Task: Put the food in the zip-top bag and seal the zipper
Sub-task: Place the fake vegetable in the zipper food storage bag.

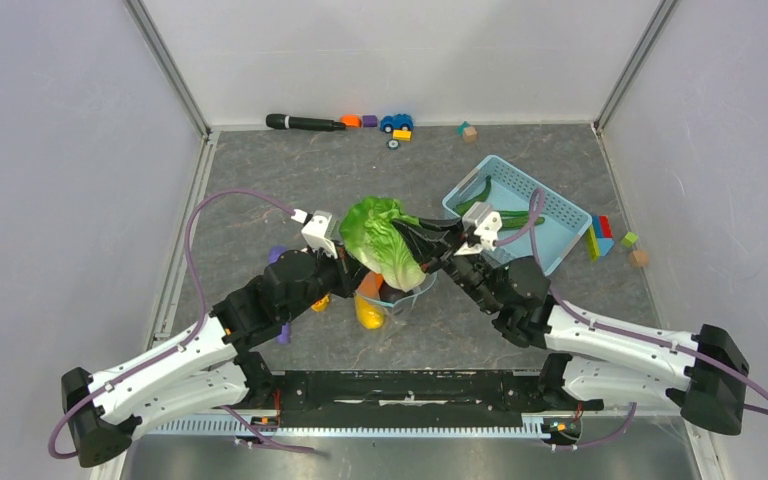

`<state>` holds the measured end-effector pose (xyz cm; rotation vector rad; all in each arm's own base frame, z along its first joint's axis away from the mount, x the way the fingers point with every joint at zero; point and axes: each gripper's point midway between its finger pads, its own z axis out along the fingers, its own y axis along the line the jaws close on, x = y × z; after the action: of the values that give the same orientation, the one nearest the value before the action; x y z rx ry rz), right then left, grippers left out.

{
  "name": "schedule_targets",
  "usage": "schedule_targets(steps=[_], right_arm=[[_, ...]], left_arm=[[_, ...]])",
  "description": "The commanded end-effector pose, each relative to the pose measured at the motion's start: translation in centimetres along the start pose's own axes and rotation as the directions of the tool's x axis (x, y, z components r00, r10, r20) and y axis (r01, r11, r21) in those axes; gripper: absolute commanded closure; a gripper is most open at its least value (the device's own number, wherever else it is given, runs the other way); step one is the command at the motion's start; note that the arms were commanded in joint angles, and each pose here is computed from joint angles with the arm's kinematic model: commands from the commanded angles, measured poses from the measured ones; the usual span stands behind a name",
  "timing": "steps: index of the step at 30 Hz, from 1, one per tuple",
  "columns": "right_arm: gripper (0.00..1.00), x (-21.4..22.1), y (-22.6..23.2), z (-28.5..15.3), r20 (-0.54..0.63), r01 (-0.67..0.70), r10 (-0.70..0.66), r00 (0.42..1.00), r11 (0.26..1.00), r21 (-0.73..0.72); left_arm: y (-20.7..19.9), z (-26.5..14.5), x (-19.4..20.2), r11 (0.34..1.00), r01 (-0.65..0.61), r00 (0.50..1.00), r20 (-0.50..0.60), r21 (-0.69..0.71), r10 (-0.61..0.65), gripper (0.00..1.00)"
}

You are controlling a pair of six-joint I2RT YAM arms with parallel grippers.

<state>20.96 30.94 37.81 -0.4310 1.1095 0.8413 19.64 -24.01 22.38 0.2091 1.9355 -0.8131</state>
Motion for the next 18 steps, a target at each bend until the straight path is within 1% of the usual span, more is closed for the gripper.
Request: schedule_targets(steps=[1,7,9,12,16,18], right_arm=[[1.0,-1.4,-1.1,-0.7,0.113,-0.016,0.005,0.994,0.996,0.092],[1.0,0.8,-1.6,-1.4,0.101,-0.015,-0.001,0.995,0.988,0.153],[1.0,1.2,-1.6,-1.7,0.096,0.019,-0.035,0.995,0.986,0.167],[0.99,2.0,-0.9,-1.5,0.073,0.042,-0.053,0.996,0.988,0.146],[0.84,3.3,0.3,-1.3,0.008,0.077,-0.078,0.997,0.991,0.107],[0.74,3.8,0.7,-1.4,-0.019,0.079,-0.078,0.997,0.993,0.084]], left_arm=[[-0.7,-0.4,-1.4,0.999,0.028,0.999,0.044,0.02,-0.028,0.98],[-0.8,-0.5,-1.5,0.999,0.03,0.998,0.048,0.024,-0.031,0.98],[-0.8,-0.6,-1.5,0.999,0.03,0.998,0.048,0.024,-0.031,0.98],[-0.7,-0.6,-1.5,0.999,0.031,0.998,0.051,0.023,-0.033,0.98],[-0.7,-0.7,-1.6,0.999,0.032,0.998,0.054,0.022,-0.033,0.98],[-0.7,-0.7,-1.6,0.999,0.032,0.998,0.055,0.02,-0.033,0.98]])
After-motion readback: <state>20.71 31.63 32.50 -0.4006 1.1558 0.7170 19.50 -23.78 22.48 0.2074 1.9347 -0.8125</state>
